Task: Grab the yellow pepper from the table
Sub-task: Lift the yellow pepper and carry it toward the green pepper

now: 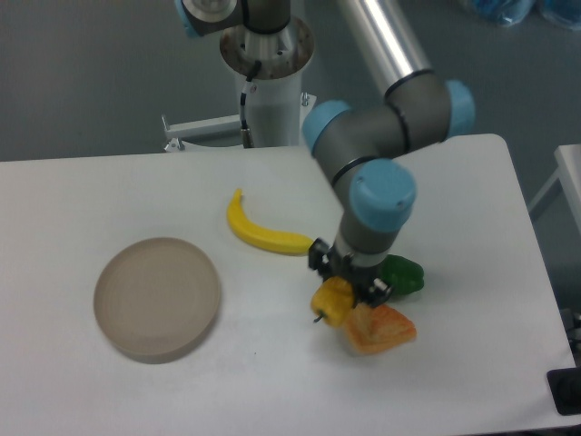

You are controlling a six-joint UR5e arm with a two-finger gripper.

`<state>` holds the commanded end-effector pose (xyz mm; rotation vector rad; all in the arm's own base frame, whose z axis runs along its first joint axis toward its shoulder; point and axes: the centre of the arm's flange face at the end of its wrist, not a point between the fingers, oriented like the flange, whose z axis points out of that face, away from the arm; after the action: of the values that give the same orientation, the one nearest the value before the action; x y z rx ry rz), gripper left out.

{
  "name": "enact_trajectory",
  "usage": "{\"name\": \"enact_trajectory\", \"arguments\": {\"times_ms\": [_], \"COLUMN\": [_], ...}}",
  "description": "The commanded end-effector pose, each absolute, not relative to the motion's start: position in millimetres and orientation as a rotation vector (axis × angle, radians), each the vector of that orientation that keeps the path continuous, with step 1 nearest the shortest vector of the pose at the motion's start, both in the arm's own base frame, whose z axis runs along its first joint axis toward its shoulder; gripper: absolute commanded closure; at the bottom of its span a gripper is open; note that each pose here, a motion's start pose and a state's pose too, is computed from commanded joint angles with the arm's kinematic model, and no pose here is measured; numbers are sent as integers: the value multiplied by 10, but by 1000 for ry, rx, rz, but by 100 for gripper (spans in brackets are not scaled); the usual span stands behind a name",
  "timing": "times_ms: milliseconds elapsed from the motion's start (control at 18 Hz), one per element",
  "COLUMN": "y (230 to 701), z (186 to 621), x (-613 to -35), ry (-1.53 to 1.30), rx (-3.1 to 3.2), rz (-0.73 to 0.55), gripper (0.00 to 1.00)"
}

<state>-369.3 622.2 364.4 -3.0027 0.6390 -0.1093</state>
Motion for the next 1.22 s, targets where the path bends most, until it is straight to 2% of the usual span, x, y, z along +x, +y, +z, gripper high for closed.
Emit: {"name": "enact_trajectory", "arguments": {"times_ms": [278, 444, 556, 778, 889, 1222], "y": [5878, 5850, 5852, 5888, 5896, 5909], "z": [3734, 3751, 3744, 3772, 3739, 3710], "x": [-4037, -4075, -4091, -4117, -4120, -4136], "ry": [773, 879, 893, 887, 873, 885], "rx": [-3058, -3047, -3059, -3048, -3053, -3042], "rz": [-69, -41, -20, -10, -21, -32], "gripper": [81, 81, 86, 85, 81, 80]}}
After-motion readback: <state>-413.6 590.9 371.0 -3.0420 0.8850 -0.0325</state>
